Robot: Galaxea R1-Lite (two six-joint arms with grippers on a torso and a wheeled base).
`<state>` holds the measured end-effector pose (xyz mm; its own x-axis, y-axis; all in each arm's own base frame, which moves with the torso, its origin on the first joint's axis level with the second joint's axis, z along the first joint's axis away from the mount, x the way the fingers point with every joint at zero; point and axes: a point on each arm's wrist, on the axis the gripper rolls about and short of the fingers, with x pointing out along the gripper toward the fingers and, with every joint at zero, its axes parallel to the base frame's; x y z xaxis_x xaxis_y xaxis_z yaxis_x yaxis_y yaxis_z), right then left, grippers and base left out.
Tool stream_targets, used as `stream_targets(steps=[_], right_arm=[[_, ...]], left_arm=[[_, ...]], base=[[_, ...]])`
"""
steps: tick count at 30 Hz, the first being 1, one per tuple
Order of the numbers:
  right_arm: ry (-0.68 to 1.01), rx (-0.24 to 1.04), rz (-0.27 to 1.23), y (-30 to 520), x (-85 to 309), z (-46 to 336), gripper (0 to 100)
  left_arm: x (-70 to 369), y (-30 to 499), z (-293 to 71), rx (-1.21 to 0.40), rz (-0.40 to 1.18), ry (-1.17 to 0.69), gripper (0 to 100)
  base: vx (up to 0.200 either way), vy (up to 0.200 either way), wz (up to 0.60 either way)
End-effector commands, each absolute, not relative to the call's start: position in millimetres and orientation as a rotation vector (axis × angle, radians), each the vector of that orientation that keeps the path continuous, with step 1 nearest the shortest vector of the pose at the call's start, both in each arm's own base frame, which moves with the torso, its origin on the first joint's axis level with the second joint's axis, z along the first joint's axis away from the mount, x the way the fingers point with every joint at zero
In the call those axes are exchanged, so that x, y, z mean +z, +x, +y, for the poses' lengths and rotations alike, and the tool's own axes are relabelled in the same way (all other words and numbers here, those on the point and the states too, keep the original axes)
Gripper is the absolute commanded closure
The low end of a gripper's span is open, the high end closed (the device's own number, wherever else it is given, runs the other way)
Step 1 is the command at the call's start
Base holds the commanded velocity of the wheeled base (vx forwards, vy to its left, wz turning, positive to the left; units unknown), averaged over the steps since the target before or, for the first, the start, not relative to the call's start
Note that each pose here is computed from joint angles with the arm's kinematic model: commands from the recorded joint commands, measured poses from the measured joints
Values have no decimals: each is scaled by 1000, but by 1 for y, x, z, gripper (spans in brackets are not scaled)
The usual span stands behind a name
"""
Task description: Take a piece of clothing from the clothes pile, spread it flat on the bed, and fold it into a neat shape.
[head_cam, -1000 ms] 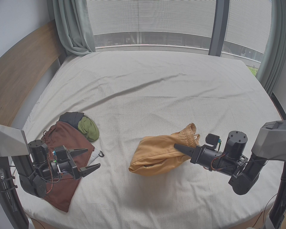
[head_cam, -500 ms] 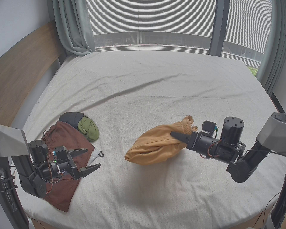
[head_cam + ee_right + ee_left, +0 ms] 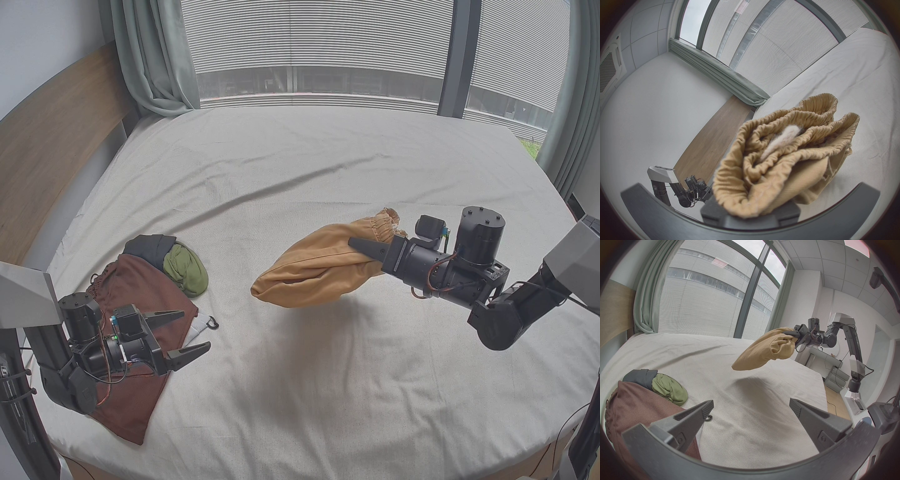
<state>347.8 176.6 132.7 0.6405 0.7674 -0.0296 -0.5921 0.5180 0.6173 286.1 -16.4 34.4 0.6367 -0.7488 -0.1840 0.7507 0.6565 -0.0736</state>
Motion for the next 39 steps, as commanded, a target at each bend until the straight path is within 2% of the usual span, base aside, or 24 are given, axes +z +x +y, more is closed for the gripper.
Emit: stream_targets(steps=[1, 22, 33, 39], right_arm=[[610, 822, 320, 367, 130, 182, 100], [609, 814, 324, 410, 122, 199, 100], [613, 811, 266, 433, 139, 198, 100], [614, 800, 269, 447, 132, 199, 100]], left_arm=[[34, 286, -16, -855, 207, 10, 0], [32, 288, -15, -849, 210, 8, 0], [29, 288, -14, -850, 220, 3, 0], [29, 287, -14, -850, 221, 2, 0]], base=[[0, 0, 0], [0, 0, 0], [0, 0, 0], [0, 0, 0]])
